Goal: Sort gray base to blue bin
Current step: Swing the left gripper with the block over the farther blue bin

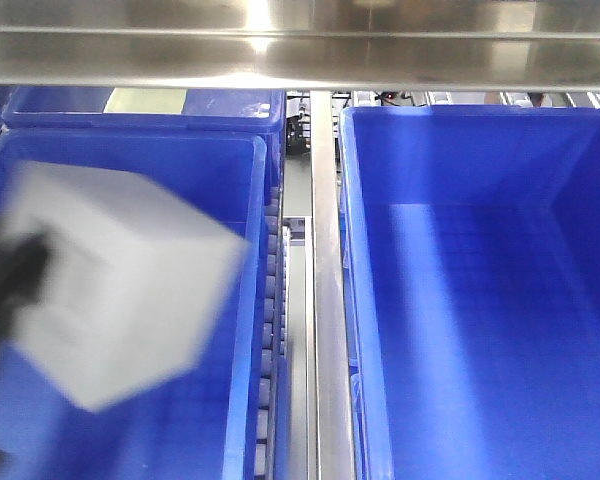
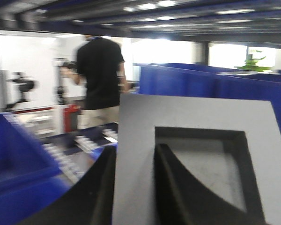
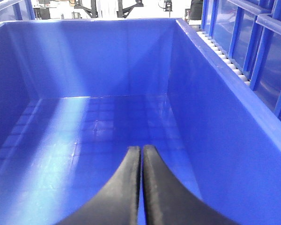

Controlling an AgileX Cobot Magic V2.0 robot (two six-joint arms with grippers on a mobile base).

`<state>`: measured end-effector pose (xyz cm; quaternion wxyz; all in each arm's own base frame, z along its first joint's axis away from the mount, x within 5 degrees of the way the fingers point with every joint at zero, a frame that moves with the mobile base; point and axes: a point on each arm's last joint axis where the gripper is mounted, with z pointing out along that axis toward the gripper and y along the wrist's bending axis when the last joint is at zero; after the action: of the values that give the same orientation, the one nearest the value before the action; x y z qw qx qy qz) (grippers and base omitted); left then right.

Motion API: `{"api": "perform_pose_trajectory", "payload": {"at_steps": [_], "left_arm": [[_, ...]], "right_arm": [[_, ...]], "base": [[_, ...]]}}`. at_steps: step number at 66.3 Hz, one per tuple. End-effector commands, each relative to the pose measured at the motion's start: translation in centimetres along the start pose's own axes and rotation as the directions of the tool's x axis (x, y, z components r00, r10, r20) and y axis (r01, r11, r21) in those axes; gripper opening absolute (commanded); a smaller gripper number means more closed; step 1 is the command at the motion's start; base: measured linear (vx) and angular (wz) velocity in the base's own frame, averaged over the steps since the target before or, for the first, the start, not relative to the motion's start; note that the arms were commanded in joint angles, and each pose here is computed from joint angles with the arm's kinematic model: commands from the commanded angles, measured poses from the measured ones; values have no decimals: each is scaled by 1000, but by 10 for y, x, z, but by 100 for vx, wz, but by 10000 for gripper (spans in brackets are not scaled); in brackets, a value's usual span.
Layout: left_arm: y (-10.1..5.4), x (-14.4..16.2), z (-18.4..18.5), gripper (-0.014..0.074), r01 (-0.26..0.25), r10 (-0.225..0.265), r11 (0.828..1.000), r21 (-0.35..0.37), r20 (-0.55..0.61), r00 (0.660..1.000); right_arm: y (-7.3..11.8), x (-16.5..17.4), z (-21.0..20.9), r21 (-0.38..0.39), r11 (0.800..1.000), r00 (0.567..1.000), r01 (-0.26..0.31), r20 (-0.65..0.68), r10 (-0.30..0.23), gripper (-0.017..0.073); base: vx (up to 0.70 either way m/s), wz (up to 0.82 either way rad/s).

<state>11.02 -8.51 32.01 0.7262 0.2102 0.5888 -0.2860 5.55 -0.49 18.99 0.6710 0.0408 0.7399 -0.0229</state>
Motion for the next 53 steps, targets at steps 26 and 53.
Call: {"api": "perform_pose_trajectory", "payload": {"at_steps": [26, 53], "left_arm": [[-55, 17, 151, -6, 195, -176, 911, 363, -84, 981], [-121, 62, 260, -6, 136, -9, 958, 253, -446, 895]], "right_arm": [[0, -1, 0, 1, 1000, 999, 21, 27, -21, -5], [0, -1, 0, 1, 1000, 999, 21, 27, -21, -5]], "base": [[0, 0], [0, 0]]}}
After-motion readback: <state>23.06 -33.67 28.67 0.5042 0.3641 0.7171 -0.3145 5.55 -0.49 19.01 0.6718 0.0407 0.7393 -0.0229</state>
